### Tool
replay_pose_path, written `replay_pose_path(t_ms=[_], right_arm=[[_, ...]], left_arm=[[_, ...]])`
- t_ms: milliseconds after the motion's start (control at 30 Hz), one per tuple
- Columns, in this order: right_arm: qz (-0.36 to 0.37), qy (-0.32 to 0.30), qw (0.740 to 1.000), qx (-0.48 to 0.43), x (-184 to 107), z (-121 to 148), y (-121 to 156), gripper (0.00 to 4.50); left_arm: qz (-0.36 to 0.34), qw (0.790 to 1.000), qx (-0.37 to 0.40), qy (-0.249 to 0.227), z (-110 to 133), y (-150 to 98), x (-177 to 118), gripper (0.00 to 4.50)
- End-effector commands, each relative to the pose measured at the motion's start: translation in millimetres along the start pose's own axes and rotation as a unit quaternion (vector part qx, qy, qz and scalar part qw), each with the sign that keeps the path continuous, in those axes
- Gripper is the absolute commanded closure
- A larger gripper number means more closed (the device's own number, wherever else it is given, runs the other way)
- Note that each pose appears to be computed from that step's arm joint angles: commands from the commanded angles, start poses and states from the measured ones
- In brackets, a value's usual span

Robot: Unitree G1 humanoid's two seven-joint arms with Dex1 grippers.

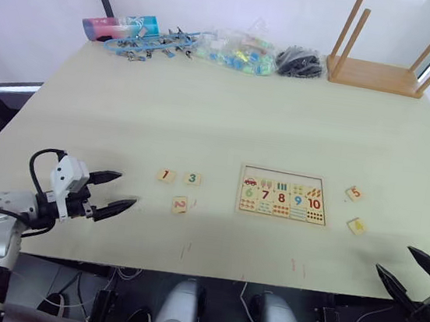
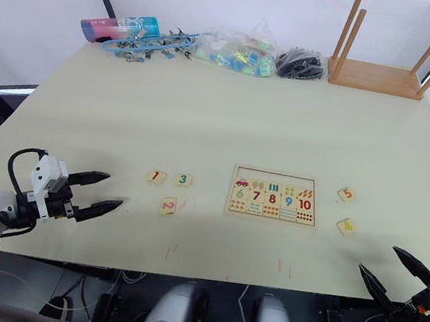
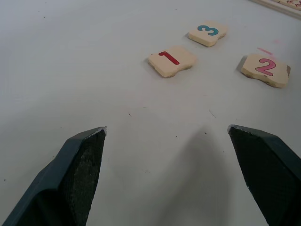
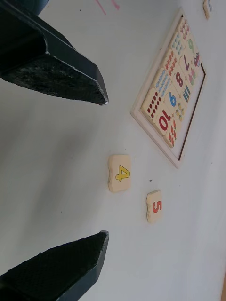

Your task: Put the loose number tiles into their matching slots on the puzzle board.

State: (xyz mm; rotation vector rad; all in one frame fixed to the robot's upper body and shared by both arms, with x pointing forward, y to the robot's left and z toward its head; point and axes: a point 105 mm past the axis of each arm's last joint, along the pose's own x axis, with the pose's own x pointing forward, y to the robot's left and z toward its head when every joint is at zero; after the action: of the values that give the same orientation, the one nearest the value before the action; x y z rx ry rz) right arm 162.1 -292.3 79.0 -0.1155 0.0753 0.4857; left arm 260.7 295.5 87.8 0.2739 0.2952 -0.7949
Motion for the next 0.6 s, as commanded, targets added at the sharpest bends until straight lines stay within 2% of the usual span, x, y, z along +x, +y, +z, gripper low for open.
replay_pose_path(t_ms=[33,500,600], right_arm=[[0.000,-0.014,1.000,-0.017,-2,10,-2,0.00],[-0.014,-0.015,1.000,-0.022,-7,9,-4,0.00],[-0.009,-0.020,0.999,-0.023,-8,11,-2,0.00]], left_arm=[[0.005,1.000,0.014,-0.016,6,3,-5,0.09],[0.000,1.000,0.015,-0.027,3,8,-1,0.09],[-0.037,0.998,0.032,-0.028,8,5,6,0.09]])
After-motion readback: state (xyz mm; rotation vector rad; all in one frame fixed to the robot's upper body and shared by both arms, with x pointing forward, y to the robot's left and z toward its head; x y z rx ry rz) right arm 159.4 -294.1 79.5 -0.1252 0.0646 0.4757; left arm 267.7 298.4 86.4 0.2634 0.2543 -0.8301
